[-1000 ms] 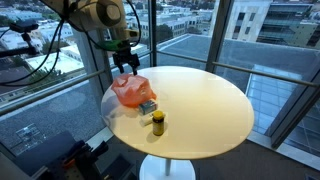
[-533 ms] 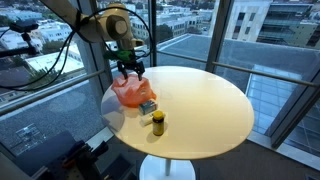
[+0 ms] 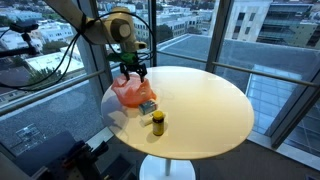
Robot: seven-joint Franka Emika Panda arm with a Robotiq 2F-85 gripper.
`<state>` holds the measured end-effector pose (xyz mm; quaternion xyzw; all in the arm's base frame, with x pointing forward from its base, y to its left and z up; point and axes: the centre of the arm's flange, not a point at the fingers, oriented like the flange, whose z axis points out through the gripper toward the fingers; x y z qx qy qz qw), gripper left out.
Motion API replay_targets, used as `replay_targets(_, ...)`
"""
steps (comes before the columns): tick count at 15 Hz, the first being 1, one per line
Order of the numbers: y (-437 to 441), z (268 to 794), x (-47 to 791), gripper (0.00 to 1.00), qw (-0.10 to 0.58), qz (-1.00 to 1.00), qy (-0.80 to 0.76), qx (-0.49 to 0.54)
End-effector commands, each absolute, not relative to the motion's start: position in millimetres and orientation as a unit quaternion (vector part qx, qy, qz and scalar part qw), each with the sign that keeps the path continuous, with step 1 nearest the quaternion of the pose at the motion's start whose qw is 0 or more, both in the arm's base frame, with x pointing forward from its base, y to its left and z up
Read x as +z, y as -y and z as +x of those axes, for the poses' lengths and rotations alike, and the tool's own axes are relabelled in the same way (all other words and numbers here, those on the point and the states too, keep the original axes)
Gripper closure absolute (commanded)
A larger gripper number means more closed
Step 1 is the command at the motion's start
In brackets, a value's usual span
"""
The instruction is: Remove the bottle from the plastic bag and put it on the table
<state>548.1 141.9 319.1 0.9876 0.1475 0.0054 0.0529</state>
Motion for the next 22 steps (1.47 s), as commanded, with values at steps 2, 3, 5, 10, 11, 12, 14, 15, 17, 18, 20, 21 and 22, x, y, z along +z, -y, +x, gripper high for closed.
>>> replay_targets(2,-140,551,312,0.0,0.042,0.987,-0.154,0.007)
replay_targets(3,-141,553,310,0.0,0.041,0.987,-0.157,0.009)
replay_targets(5,-141,555,304,0.0,0.037,0.985,-0.165,0.017)
replay_targets(10,-141,565,284,0.0,0.015,0.98,-0.192,0.04)
replay_targets(11,-142,567,279,0.0,0.009,0.979,-0.2,0.043)
replay_targets(12,-142,569,272,0.0,0.005,0.977,-0.21,0.046)
replay_targets(14,-141,573,262,0.0,0.0,0.973,-0.227,0.051)
replay_targets(15,-140,574,258,0.0,-0.002,0.971,-0.233,0.053)
replay_targets(17,-138,576,250,0.0,-0.005,0.969,-0.242,0.053)
replay_targets(18,-136,577,247,0.0,-0.003,0.968,-0.246,0.053)
replay_targets(20,-133,579,244,0.0,0.002,0.966,-0.253,0.055)
replay_targets(21,-131,579,243,0.0,0.004,0.966,-0.253,0.058)
replay_targets(22,-129,580,244,0.0,0.007,0.965,-0.254,0.062)
